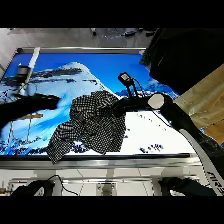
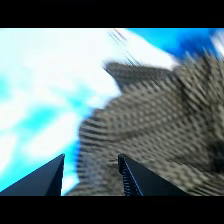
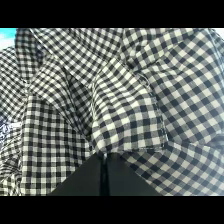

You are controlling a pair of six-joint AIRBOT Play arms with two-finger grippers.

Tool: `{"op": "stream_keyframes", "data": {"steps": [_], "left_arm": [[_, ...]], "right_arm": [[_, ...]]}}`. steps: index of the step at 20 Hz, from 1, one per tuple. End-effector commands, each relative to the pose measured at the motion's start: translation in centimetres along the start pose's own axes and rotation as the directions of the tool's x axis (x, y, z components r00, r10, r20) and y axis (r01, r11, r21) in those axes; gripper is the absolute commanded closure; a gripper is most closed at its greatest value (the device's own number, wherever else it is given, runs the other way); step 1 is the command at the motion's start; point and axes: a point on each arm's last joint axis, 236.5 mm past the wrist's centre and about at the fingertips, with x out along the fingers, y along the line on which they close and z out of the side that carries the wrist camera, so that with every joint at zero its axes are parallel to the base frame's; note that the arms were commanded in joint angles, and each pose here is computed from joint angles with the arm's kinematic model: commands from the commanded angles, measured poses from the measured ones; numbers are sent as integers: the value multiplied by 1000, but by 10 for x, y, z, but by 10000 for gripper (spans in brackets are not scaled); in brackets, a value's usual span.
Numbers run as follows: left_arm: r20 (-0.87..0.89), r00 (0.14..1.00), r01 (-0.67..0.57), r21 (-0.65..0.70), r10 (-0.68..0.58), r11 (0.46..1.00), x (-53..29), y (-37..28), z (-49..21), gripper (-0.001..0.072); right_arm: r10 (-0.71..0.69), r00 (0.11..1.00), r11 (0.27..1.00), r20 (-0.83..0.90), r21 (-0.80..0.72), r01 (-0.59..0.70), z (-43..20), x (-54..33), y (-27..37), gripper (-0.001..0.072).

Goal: Fold the clothes and pants, and hang the long-sleeved shirts on hangers.

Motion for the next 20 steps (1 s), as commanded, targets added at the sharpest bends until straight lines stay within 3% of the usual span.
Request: {"op": "stream_keyframes", "data": {"steps": [1, 3, 4, 7, 10, 13, 17, 20], "left_arm": [[-51, 974, -225, -77, 222, 971, -65, 76, -25, 247], [-179, 928, -351, -120, 328, 929, -90, 128, -67, 250], [-217, 910, -389, -153, 353, 908, -98, 147, -85, 284], [-260, 863, -499, -307, 433, 810, -111, 199, -124, 284], [-350, 845, -523, -377, 405, 765, -106, 225, -166, 284], [-399, 855, -478, -363, 330, 800, -83, 235, -190, 284], [-316, 935, -286, -412, 159, 865, -35, 226, -187, 284], [-315, 941, -258, -424, 125, 868, -21, 230, -196, 285]], "right_arm": [[10, 1000, 1000, 12, 12, -10, 3, 1, 3, 670], [20, 1000, 1000, 19, 23, -21, 4, 1, 5, 670], [23, 999, 999, 22, 26, -24, 5, 1, 6, 670], [30, 999, 999, 32, 32, -31, 8, 0, 8, 670], [35, 999, 999, 29, 23, -36, 8, 0, 9, 670], [33, 999, 999, 31, -29, -32, 8, 0, 9, 669], [33, 999, 997, 31, -73, -31, 8, 0, 9, 669], [32, 999, 997, 31, -73, -30, 8, 0, 8, 669]]}}
